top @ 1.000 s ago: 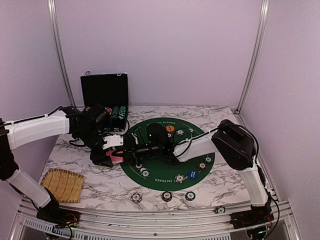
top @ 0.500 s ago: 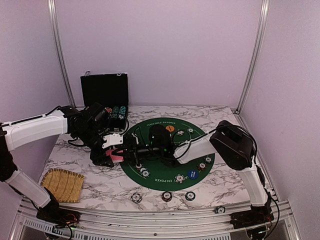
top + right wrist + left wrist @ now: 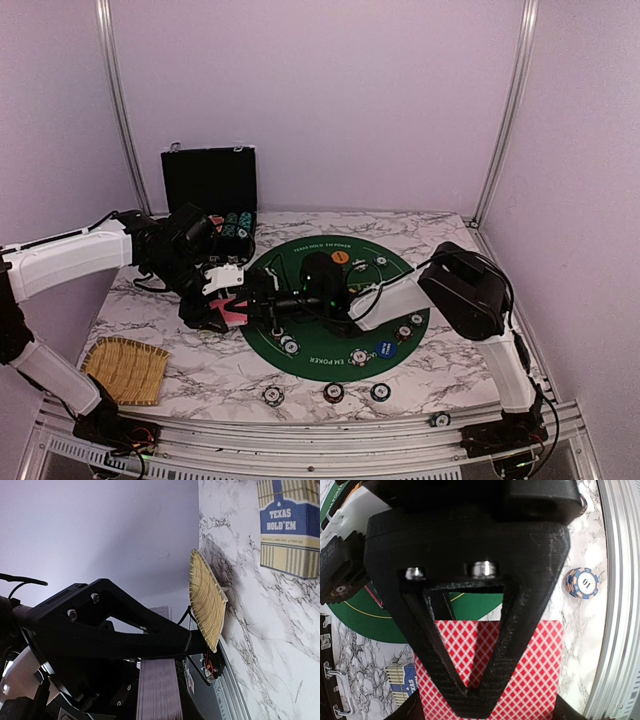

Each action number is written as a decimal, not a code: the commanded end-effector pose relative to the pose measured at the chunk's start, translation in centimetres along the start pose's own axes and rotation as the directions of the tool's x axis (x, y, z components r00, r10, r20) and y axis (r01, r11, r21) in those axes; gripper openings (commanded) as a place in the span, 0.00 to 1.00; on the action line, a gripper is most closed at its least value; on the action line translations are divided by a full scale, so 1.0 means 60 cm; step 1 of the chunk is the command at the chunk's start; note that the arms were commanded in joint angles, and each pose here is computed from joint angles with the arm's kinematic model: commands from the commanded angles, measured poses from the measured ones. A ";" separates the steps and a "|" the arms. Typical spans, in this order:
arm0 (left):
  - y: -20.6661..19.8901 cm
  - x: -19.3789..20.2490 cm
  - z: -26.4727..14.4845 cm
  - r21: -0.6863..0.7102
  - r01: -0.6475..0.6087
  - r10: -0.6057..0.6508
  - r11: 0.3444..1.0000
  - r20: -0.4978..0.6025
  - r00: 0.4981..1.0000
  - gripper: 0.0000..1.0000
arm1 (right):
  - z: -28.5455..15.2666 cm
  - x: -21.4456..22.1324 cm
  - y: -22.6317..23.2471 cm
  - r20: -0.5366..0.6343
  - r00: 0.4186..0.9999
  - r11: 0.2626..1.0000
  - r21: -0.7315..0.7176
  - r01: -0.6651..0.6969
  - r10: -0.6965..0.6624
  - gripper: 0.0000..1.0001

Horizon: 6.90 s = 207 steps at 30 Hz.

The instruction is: Distribute texas hold em gaming equipment

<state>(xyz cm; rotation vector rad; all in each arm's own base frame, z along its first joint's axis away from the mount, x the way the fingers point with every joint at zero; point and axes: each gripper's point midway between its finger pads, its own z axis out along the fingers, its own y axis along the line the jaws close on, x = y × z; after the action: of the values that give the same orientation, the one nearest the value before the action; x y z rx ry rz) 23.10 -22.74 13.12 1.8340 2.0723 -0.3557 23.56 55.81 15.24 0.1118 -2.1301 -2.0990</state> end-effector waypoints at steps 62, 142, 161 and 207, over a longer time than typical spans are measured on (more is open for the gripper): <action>-0.001 0.012 -0.002 0.004 -0.003 0.004 1.000 -0.032 0.999 0.42 | -0.029 0.005 0.005 -0.025 0.993 0.980 0.162 0.118 -0.115 0.30; 0.002 0.031 -0.008 -0.022 0.028 -0.029 0.999 -0.068 0.997 0.41 | -0.198 -0.238 -0.040 0.183 0.970 0.950 0.296 0.099 -0.159 0.00; -0.006 0.035 -0.006 0.000 0.037 -0.037 0.999 -0.074 0.997 0.41 | -0.158 -0.349 -0.135 0.262 0.950 0.937 0.341 0.073 -0.169 0.03; 0.016 0.008 -0.013 -0.021 0.075 -0.076 0.997 -0.045 0.996 0.40 | -0.086 -0.003 0.031 0.051 0.963 0.944 0.218 0.246 -0.263 0.85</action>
<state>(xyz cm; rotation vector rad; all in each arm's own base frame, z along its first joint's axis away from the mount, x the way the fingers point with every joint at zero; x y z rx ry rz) 23.63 -21.28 12.78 1.7965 2.1779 -0.2773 24.80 49.32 13.71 0.2976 -2.6111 -1.8653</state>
